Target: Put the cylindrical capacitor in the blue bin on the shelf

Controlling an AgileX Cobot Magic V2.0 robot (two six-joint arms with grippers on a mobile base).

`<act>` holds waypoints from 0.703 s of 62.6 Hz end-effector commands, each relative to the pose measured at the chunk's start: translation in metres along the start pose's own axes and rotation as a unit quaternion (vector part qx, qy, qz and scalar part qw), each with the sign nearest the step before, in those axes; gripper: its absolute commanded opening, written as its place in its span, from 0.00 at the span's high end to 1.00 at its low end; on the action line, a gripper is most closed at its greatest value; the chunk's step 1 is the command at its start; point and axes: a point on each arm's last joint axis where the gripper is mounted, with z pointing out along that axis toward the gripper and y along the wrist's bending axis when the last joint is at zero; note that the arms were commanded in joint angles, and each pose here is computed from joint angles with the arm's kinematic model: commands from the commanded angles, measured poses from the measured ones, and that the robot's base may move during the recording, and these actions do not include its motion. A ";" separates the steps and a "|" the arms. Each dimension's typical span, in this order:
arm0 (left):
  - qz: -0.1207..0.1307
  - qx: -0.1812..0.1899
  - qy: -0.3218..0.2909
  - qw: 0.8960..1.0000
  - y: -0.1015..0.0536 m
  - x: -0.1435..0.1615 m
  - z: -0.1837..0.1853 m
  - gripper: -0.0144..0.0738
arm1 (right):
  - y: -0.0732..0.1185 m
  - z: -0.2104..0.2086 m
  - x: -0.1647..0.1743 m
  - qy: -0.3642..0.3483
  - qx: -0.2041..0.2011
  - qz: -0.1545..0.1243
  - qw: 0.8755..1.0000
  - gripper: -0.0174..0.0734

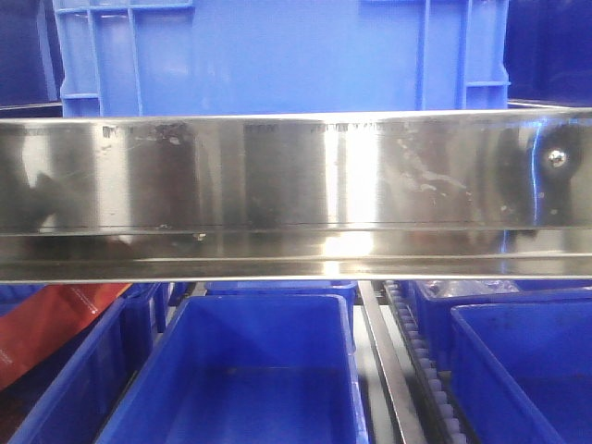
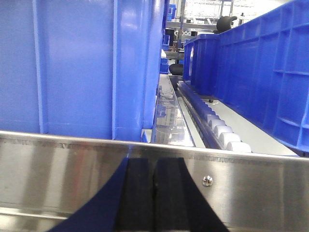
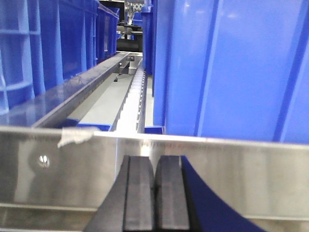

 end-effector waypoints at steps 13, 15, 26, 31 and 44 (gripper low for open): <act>-0.002 0.004 -0.013 1.000 -0.001 -0.003 0.000 0.96 | -0.002 0.002 0.007 -0.017 0.015 0.012 1.000 0.99; -0.002 0.004 -0.013 1.000 -0.001 -0.003 0.000 0.96 | -0.002 0.002 0.007 -0.017 0.015 0.012 1.000 0.99; -0.002 0.004 -0.013 1.000 -0.001 -0.003 0.000 0.96 | -0.002 0.002 0.007 -0.017 0.015 0.008 1.000 0.99; -0.002 0.004 -0.013 1.000 -0.001 -0.003 0.000 0.96 | -0.002 0.002 0.007 -0.017 0.015 0.008 1.000 0.99; -0.002 0.004 -0.013 1.000 -0.001 -0.003 0.000 0.96 | -0.002 0.002 0.007 -0.019 0.015 0.009 1.000 0.99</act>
